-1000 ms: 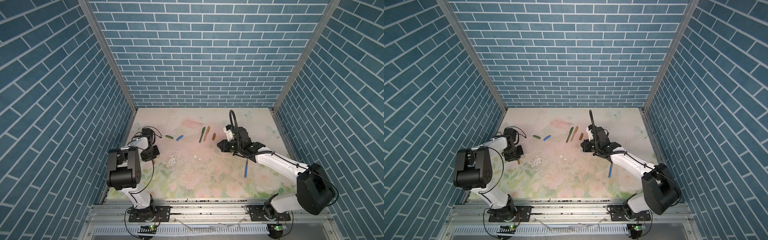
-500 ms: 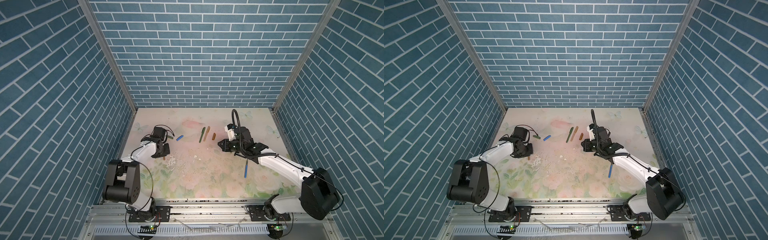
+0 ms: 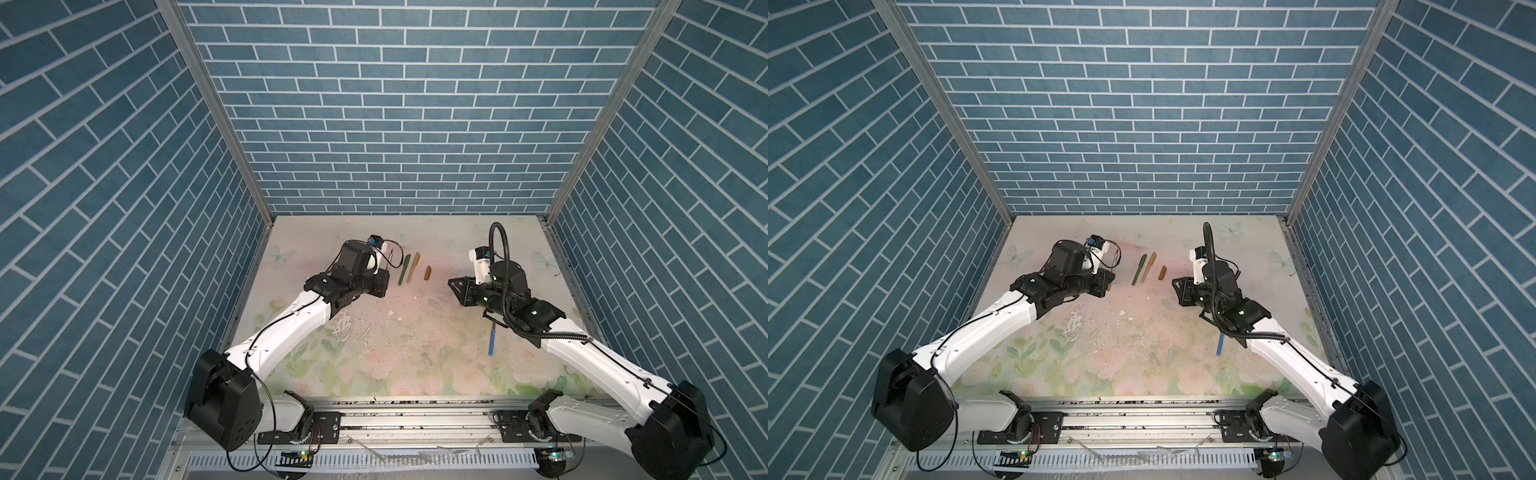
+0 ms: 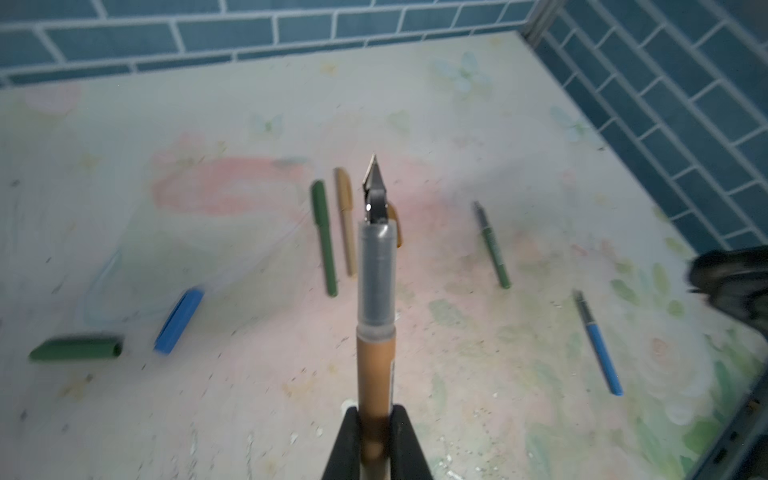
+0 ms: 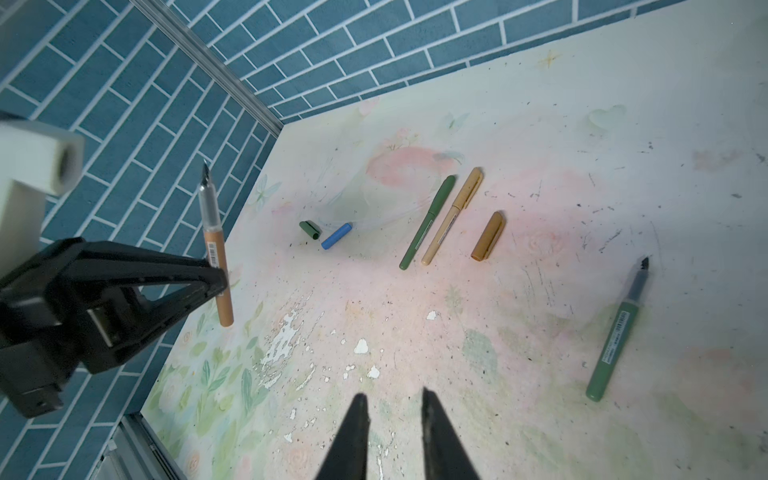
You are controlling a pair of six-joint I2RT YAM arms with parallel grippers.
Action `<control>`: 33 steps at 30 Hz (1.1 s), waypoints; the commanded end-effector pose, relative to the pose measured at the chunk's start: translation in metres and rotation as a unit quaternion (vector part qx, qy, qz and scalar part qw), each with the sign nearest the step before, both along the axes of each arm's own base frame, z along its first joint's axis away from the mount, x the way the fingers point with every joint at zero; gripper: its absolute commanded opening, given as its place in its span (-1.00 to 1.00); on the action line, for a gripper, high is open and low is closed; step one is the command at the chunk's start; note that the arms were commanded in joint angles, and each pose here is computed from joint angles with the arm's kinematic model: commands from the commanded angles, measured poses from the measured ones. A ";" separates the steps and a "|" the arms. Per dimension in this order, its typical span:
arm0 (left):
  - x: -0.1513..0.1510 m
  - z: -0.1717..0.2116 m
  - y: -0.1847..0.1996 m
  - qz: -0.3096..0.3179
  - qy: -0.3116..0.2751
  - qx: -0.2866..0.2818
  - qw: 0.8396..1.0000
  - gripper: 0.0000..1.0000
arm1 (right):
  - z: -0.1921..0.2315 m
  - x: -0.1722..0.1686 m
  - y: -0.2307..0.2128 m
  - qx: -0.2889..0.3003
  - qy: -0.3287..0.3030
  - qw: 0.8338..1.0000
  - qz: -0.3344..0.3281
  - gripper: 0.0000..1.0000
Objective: Insert the pens into the pen caps
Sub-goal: 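Lift the brown pen upright to the table centre while the right gripper approaches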
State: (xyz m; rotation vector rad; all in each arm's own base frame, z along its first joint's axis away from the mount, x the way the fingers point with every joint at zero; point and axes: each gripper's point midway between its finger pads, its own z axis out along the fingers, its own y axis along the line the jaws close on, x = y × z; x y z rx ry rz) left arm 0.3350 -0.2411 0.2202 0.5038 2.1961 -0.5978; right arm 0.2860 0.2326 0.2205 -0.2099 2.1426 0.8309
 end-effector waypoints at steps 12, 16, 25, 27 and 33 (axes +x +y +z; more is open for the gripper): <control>-0.039 0.075 -0.064 -0.171 -0.087 -0.174 0.966 -0.98 | 0.095 -0.018 0.056 0.130 -0.087 0.977 0.147 -0.02; -0.043 0.077 -0.060 -0.168 -0.091 -0.174 0.966 -0.98 | 0.114 -0.013 0.069 0.137 -0.099 0.972 0.160 0.00; -0.046 0.079 -0.061 -0.171 -0.089 -0.176 0.965 -0.98 | 0.116 -0.004 0.089 0.142 -0.087 0.969 0.181 -0.09; -0.046 0.078 -0.062 -0.173 -0.086 -0.177 0.965 -0.98 | 0.116 -0.003 0.093 0.145 -0.084 0.968 0.185 -0.22; -0.048 0.078 -0.064 -0.180 -0.083 -0.180 0.964 -0.98 | 0.113 -0.001 0.103 0.153 -0.071 0.965 0.199 -0.40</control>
